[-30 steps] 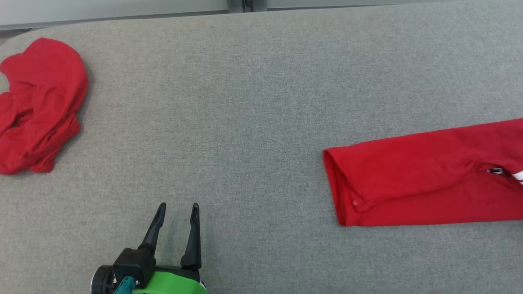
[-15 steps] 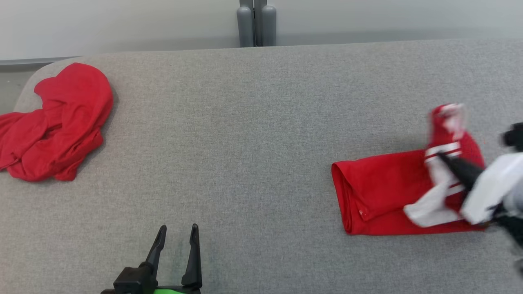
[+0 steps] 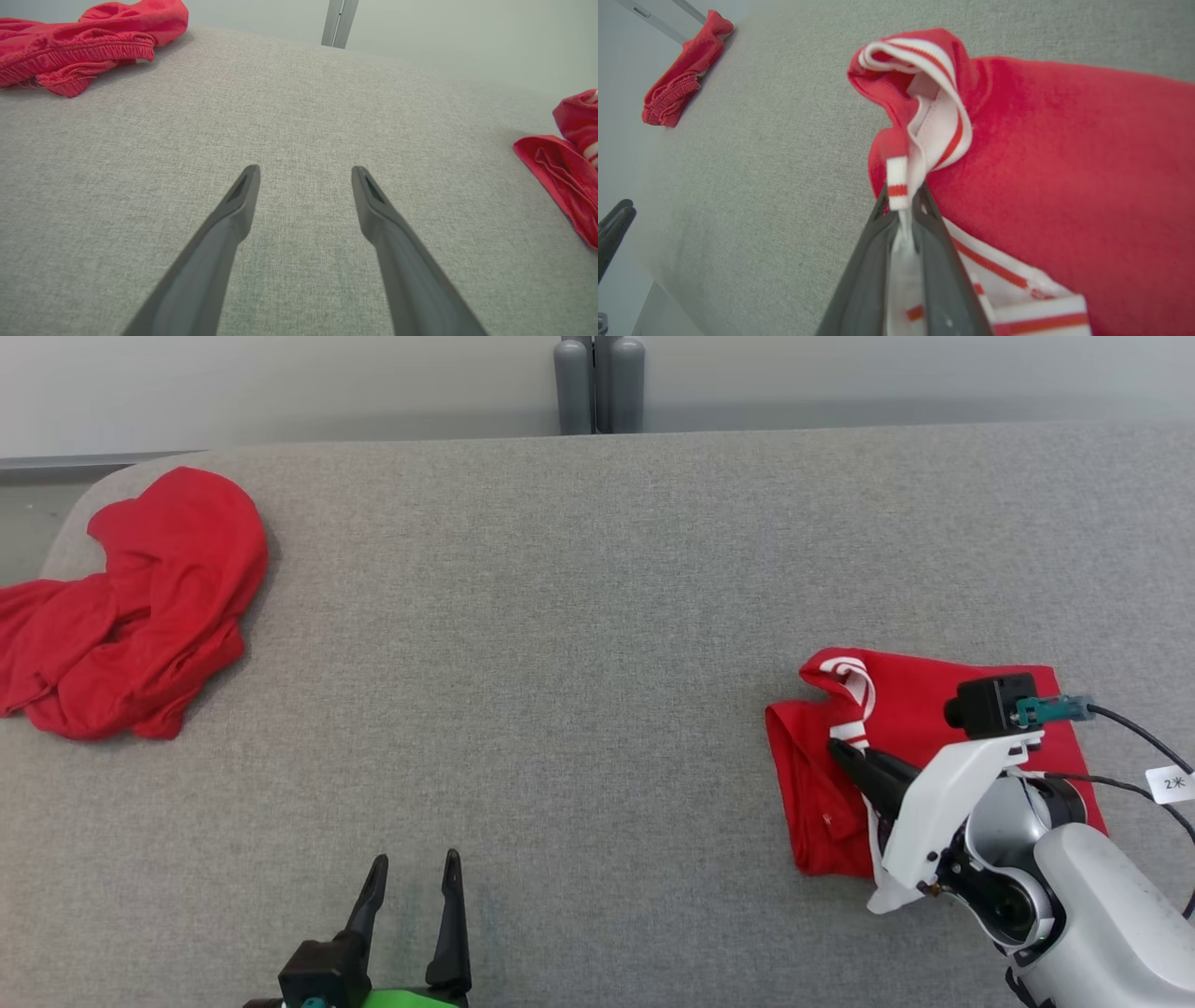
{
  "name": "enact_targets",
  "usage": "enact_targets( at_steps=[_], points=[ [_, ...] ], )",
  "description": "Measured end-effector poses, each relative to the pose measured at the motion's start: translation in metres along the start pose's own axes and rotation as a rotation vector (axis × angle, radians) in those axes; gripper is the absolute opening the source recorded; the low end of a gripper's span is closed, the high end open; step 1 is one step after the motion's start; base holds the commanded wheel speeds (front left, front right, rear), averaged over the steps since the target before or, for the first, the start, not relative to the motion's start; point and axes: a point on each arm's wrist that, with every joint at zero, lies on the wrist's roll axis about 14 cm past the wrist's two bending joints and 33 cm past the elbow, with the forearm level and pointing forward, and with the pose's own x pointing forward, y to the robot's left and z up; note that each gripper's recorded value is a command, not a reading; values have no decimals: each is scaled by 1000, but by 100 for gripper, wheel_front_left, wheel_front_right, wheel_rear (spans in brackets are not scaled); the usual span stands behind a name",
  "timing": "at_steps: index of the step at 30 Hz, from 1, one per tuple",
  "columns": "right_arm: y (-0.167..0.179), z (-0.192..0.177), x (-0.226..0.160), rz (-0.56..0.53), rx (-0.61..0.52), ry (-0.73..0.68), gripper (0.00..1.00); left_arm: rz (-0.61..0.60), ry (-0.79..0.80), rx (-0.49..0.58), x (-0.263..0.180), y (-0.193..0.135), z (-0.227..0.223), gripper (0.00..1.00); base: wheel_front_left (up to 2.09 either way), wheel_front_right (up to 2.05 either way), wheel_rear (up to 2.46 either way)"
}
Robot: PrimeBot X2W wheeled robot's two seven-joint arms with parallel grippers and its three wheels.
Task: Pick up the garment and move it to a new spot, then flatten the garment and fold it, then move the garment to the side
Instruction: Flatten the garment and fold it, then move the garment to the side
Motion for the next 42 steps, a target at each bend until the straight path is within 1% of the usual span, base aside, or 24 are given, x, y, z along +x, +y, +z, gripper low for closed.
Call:
enact_targets(
  at_steps=[1, 2, 6, 9, 10, 13, 14, 15, 16, 18, 20, 22, 23, 24, 25, 27, 29, 39, 42],
  points=[
    [4, 4, 1, 10, 3, -15, 48, -2, 3, 1, 0, 0, -1, 100, 0, 0, 0],
    [7, 6, 2, 18, 5, -25, 100, -3, 8, 1, 0, -1, -2, 100, 0, 0, 0],
    [19, 13, -5, 48, -36, -60, 100, -12, 11, 0, 0, -3, -4, 100, 0, 0, 0],
    [20, 24, -22, 46, -72, -136, 100, -21, 17, -6, -5, -3, -6, 100, 0, 0, 0],
    [17, 29, -31, 33, -105, -174, 100, -22, 16, -7, -8, -2, -6, 100, 0, 0, 0],
    [-5, 52, -64, -60, -259, -334, 100, -12, -10, -3, -13, 3, 0, 100, 0, 0, 0],
    [-11, 58, -74, -87, -284, -383, 100, -11, -19, -3, -14, 4, 3, 100, 0, 0, 0],
    [-21, 63, -88, -132, -277, -455, 100, -13, -32, -4, -16, 4, 7, 100, 0, 0, 0],
    [-30, 61, -97, -168, -288, -485, 100, -14, -41, 0, -17, 4, 9, 100, 0, 0, 0],
    [-54, 56, -121, -265, -386, -529, 100, -27, -57, 3, -19, 3, 14, 100, 0, 0, 0],
    [-72, 51, -138, -343, -411, -559, 100, -32, -76, 4, -20, 3, 19, 100, 0, 0, 0],
    [-82, 41, -148, -399, -445, -541, 100, -38, -96, 4, -21, 2, 25, 100, 0, 0, 0],
    [-86, 46, -155, -433, -443, -569, 100, -42, -107, 7, -21, 2, 28, 100, 0, 0, 0],
    [-84, 63, -174, -497, -454, -662, 100, -61, -139, 6, -21, -2, 38, 100, 0, 0, 0],
    [-84, 59, -176, -509, -462, -657, 100, -65, -144, 7, -21, -2, 40, 100, 0, 0, 0],
    [-85, 47, -179, -531, -425, -650, 100, -66, -149, 4, -22, -1, 41, 100, 0, 0, 0],
    [-85, 43, -181, -547, -416, -650, 100, -73, -161, -2, -22, -1, 45, 100, 0, 0, 0],
    [-84, 44, -183, -563, -384, -677, 100, -65, -151, 4, -24, 3, 42, 100, 0, 0, 0],
    [-84, 41, -179, -556, -363, -672, 100, -61, -149, 5, -25, 4, 41, 100, 0, 0, 0]
  ],
)
